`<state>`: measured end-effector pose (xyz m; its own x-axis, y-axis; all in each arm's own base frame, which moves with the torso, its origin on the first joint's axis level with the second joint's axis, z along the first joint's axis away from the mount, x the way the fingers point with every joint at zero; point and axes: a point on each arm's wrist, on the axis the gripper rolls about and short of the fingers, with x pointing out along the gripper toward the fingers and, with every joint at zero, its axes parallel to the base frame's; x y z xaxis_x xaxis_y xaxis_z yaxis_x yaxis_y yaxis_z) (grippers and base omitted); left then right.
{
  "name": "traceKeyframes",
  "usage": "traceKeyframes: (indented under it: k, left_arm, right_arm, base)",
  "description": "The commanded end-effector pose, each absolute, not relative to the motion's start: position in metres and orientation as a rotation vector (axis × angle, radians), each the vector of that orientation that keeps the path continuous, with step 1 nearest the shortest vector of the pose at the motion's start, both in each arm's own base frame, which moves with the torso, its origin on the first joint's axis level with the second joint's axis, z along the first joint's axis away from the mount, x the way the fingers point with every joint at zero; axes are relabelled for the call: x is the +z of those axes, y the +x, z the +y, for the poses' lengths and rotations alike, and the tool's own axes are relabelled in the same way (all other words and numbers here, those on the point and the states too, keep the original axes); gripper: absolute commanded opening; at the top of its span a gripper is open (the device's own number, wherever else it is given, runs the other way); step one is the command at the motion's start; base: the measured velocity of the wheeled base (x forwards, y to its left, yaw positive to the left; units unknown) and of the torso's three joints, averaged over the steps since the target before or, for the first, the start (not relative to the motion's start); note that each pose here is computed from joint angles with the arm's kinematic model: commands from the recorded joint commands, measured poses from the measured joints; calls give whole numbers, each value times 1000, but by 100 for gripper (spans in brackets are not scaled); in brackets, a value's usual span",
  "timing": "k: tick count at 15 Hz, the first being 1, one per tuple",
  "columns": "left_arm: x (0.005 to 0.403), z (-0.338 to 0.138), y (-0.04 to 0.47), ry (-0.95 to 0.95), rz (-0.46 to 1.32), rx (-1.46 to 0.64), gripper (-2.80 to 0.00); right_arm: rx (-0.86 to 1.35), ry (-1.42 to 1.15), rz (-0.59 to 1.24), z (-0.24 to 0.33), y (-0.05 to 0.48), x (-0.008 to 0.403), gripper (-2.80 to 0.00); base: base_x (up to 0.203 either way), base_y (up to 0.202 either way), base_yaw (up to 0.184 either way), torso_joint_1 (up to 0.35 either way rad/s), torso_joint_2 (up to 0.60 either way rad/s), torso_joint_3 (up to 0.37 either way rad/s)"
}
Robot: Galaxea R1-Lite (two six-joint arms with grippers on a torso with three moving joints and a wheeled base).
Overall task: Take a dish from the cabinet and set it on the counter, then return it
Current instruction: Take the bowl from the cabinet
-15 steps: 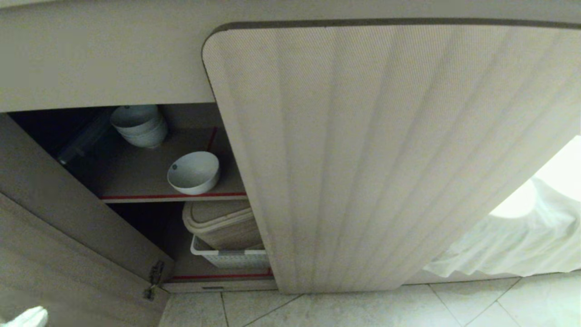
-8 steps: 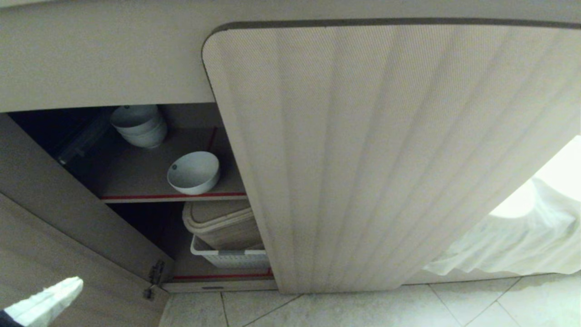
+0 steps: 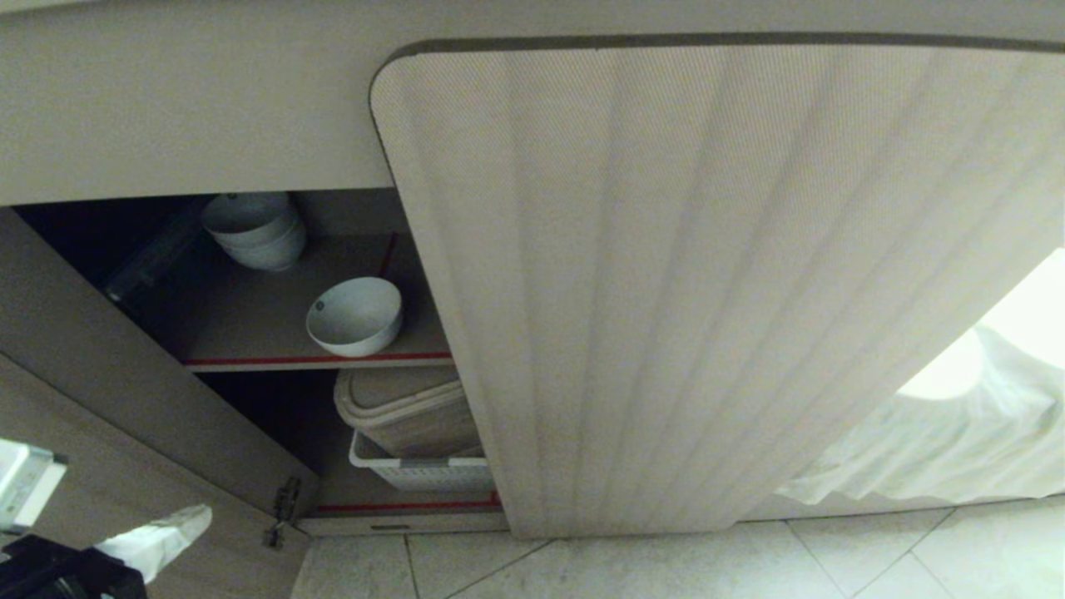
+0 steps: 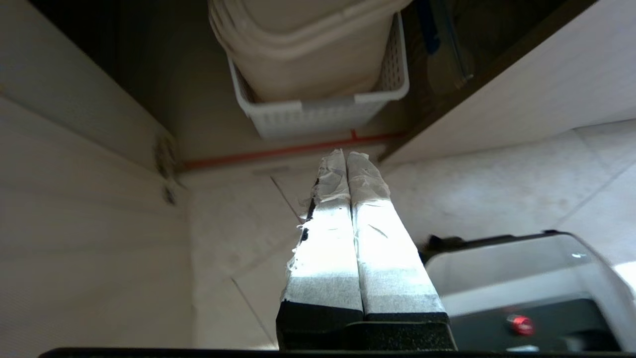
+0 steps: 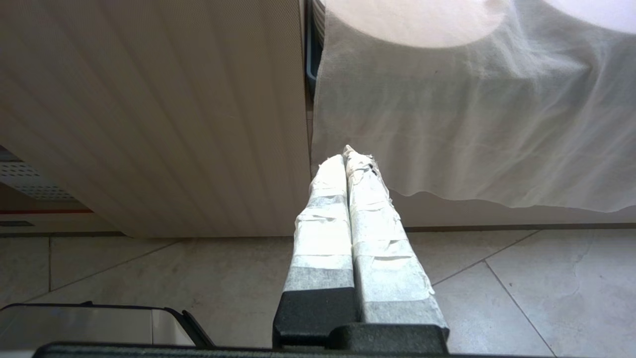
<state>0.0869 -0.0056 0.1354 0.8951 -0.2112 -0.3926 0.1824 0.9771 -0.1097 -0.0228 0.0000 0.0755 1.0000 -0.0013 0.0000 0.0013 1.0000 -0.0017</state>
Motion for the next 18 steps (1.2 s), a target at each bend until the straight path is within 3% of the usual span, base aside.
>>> traceKeyframes:
  k: [1, 8, 18]
  left_arm:
    - [132, -6, 97, -106, 465, -199, -280]
    - [147, -8, 145, -274, 465, -156, -280]
    - [146, -29, 172, -483, 529, -31, -280]
  right_arm:
    - [-2, -2, 0, 0, -23, 75, -280]
    - [0, -2, 0, 0, -23, 75, -280]
    - [-2, -2, 0, 0, -23, 75, -280]
  base:
    - [0, 0, 0, 0, 0, 0]
    - [0, 0, 0, 0, 0, 0]
    - [0, 0, 0, 0, 0, 0]
